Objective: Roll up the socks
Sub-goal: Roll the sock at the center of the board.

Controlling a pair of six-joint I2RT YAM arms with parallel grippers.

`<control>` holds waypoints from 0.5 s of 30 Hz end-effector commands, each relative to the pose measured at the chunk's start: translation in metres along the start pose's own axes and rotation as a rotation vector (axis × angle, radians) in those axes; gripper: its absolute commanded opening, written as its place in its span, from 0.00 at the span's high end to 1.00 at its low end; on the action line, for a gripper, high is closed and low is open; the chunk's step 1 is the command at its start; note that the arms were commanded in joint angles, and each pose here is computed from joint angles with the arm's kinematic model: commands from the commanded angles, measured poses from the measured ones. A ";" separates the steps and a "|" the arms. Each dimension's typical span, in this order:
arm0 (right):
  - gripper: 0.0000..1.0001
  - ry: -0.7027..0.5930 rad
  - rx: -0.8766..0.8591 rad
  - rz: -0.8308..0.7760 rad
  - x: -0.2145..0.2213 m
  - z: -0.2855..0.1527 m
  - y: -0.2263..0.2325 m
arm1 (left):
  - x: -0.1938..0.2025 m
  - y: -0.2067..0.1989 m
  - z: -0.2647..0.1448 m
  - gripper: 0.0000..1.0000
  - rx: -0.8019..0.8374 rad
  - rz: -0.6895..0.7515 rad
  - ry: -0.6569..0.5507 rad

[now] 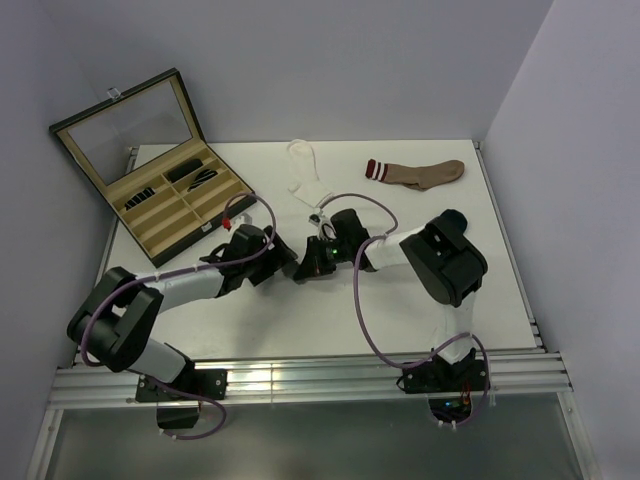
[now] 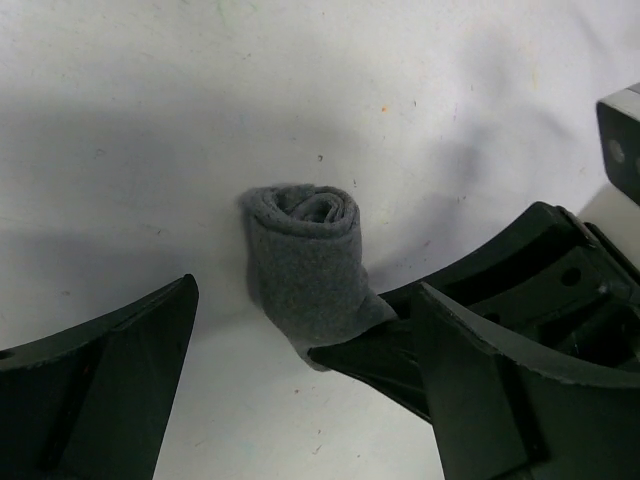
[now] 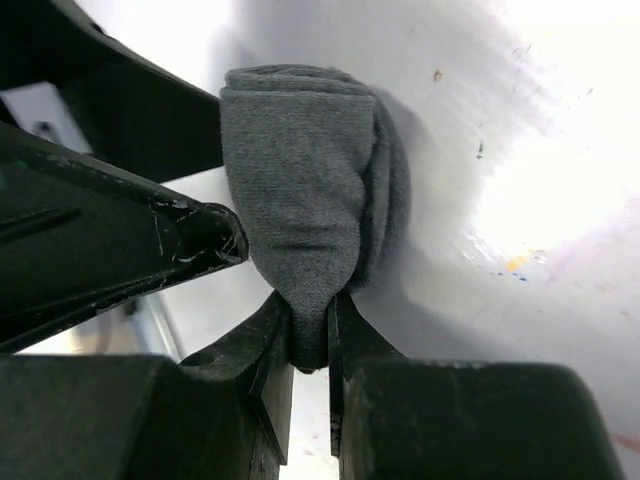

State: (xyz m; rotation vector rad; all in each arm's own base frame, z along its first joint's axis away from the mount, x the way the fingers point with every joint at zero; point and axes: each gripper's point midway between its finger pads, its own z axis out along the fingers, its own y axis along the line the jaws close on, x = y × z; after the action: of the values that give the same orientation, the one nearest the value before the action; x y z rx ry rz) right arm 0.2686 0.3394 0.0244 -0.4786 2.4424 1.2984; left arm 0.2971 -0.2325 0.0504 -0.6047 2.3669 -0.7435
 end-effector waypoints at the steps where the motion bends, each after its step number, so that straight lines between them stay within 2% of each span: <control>1: 1.00 0.027 -0.096 0.147 0.007 -0.001 0.004 | -0.009 -0.019 0.001 0.08 0.085 -0.042 -0.042; 8: 1.00 0.031 -0.090 0.269 0.010 0.001 -0.007 | 0.008 -0.003 0.018 0.12 0.035 -0.090 0.021; 15: 1.00 0.011 -0.090 0.360 0.010 0.005 -0.015 | 0.019 0.006 0.028 0.21 -0.027 -0.101 0.047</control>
State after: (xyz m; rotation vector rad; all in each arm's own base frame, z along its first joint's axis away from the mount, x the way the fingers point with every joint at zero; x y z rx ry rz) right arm 0.2680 0.3397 0.0228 -0.1844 2.5133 1.5644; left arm 0.3110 -0.2525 0.0432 -0.7020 2.3247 -0.8641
